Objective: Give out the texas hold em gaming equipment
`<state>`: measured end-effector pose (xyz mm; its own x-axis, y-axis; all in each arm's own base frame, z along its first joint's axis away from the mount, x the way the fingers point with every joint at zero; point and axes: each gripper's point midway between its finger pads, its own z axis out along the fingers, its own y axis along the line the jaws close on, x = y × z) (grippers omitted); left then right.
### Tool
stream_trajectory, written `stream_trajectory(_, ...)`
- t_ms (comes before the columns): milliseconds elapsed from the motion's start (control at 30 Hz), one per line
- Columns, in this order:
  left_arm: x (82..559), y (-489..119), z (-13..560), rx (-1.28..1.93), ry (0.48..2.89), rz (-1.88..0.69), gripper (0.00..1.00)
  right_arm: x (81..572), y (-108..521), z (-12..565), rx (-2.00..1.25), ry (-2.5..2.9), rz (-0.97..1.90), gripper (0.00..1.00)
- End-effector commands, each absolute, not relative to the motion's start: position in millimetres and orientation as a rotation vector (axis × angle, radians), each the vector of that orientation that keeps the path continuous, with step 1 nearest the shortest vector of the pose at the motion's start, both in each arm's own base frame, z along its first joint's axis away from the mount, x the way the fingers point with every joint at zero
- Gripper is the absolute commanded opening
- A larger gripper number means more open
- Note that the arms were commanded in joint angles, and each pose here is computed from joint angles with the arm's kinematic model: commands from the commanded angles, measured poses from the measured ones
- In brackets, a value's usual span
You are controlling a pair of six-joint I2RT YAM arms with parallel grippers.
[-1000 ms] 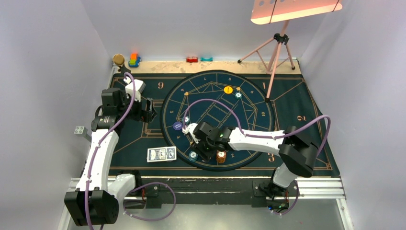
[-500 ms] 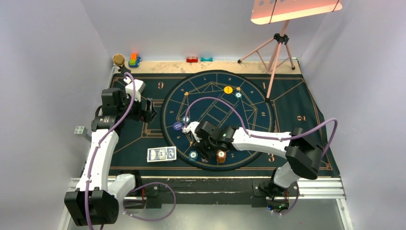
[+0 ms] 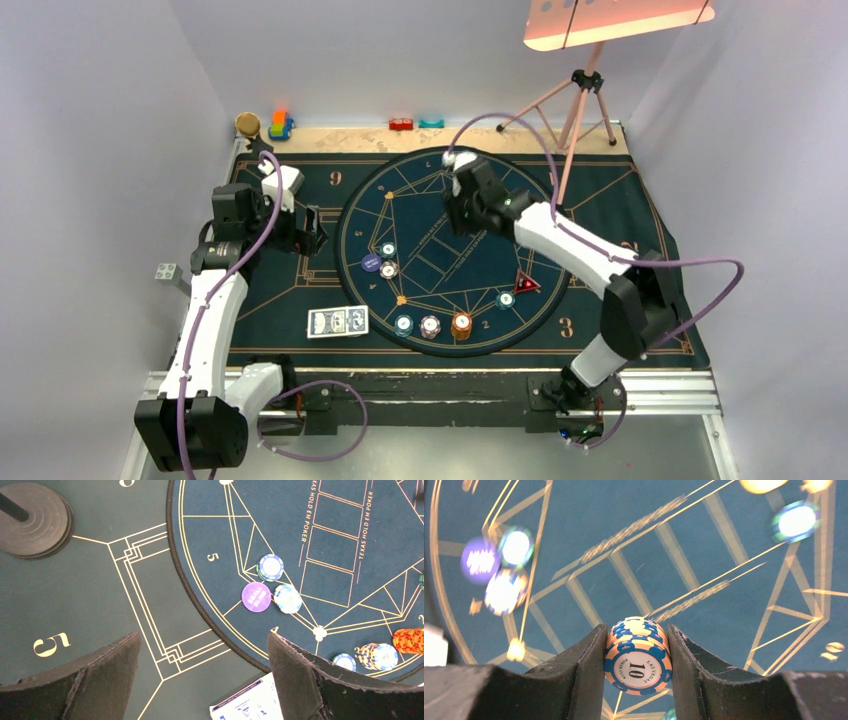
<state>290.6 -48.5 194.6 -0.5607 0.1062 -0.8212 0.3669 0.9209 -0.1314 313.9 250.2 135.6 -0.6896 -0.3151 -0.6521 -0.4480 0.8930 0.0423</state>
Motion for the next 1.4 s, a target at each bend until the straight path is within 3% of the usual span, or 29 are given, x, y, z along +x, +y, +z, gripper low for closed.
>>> stream_trajectory(0,290,-50,198,0.361,2.128,-0.365,1.0,400,214,147,-0.213,2.355,0.163,0.0)
stream_trajectory(200,291,-49,198,0.36,2.128,-0.363,1.0,473,196,130,-0.087,2.372,0.123,0.0)
stream_trajectory(400,291,-49,197,0.358,2.135,-0.367,1.0,509,209,104,-0.108,2.409,0.092,0.0)
stream_trajectory(1033,291,-48,197,0.355,2.132,-0.361,1.0,500,209,44,-0.107,2.54,0.06,0.0)
stream_trajectory(1100,291,-48,198,0.354,2.127,-0.359,1.0,500,210,38,-0.105,2.555,0.055,0.05)
stream_trajectory(1367,291,-49,197,0.356,2.13,-0.364,1.0,500,212,39,-0.107,2.562,0.069,0.54)
